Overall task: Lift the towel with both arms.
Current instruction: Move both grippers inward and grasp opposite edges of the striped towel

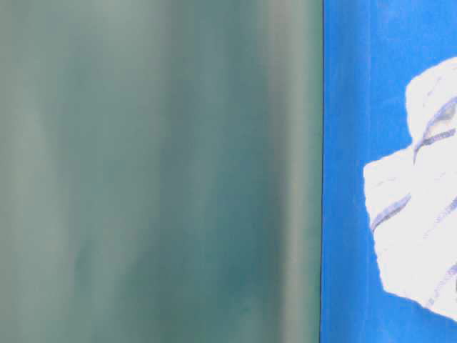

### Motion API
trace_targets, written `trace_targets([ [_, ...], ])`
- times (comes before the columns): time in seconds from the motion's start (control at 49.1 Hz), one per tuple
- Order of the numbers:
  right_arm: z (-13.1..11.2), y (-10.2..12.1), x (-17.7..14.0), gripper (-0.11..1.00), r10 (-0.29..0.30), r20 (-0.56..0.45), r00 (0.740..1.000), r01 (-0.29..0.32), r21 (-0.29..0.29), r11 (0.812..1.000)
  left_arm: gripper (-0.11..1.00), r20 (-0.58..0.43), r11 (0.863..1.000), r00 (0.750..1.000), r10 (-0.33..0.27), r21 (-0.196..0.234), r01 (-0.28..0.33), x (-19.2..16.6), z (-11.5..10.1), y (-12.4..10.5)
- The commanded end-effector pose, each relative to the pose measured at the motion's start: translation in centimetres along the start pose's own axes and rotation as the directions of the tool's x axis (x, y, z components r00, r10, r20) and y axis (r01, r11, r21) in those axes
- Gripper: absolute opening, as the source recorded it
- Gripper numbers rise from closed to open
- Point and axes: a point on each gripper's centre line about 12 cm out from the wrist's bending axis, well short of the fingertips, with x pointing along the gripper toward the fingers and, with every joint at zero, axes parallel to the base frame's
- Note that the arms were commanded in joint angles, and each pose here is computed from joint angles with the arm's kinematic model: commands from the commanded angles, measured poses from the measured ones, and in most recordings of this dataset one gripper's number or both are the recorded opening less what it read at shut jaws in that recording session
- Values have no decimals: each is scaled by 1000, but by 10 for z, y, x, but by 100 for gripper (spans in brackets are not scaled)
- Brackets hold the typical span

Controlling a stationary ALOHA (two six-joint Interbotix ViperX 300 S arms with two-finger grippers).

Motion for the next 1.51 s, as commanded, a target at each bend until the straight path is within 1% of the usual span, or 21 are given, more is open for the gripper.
trace_targets([
  [0.0,10,0,3,0,2,26,1000,-2,0,1000,0,34,999,999,2,-33,-1,2,13,0],
  [0.163,18,0,10,0,1,-17,1000,-1,6,1000,0,-5,1000,1000,1,-24,-1,4,13,0],
  [0.387,18,1,34,0,3,-142,990,-2,8,1000,0,-48,1000,999,-16,-18,15,23,15,-4],
  [0.571,6,1,60,0,4,-247,969,-2,8,1000,1,-151,1000,988,-20,-15,18,45,2,-6],
  [0.673,-6,1,72,0,4,-315,949,-1,9,1000,1,-216,1000,976,-22,-19,18,54,-9,-6],
  [0.713,-12,2,76,1,6,-343,939,-3,8,1000,4,-237,1000,971,-23,-19,19,57,-12,-7],
  [0.734,-14,2,78,1,6,-356,935,-3,8,1000,8,-246,1000,969,-25,-19,21,58,-14,-7],
  [0.815,-28,3,87,1,8,-418,908,-4,11,1000,27,-285,999,958,-31,-25,25,64,-21,-9],
  [0.897,-42,5,97,3,15,-486,874,-11,11,1000,51,-327,999,944,-44,-29,36,69,-29,-13],
  [0.917,-44,6,100,6,18,-500,866,-15,10,1000,57,-336,999,941,-47,-29,39,71,-31,-14],
  [0.978,-55,9,108,20,27,-548,836,-27,8,1000,74,-371,998,927,-57,-28,50,76,-38,-17],
  [0.999,-60,11,112,26,32,-571,821,-35,5,999,78,-381,998,923,-58,-27,52,77,-41,-18],
  [1.039,-68,14,117,38,36,-601,799,-42,5,999,84,-407,998,911,-63,-27,57,82,-47,-20],
  [1.121,-86,17,126,60,40,-657,753,-54,-1,999,88,-450,997,890,-73,-25,70,90,-60,-24],
  [1.162,-95,17,129,65,39,-677,735,-55,-2,999,89,-473,997,878,-77,-25,74,95,-68,-26],
  [1.202,-105,17,132,67,38,-699,714,-58,-4,998,90,-497,997,864,-78,-26,75,100,-76,-27],
  [1.284,-121,18,138,65,37,-730,682,-60,-5,998,90,-543,996,836,-81,-23,82,110,-93,-30],
  [1.304,-128,18,140,65,36,-742,670,-60,-5,998,90,-552,996,830,-81,-23,82,112,-98,-30],
  [1.386,-142,18,145,65,35,-763,645,-61,-6,998,90,-597,996,798,-79,-22,82,120,-116,-32],
  [1.488,-156,19,151,65,35,-777,629,-62,-5,998,90,-637,996,767,-76,-20,82,130,-136,-33],
])
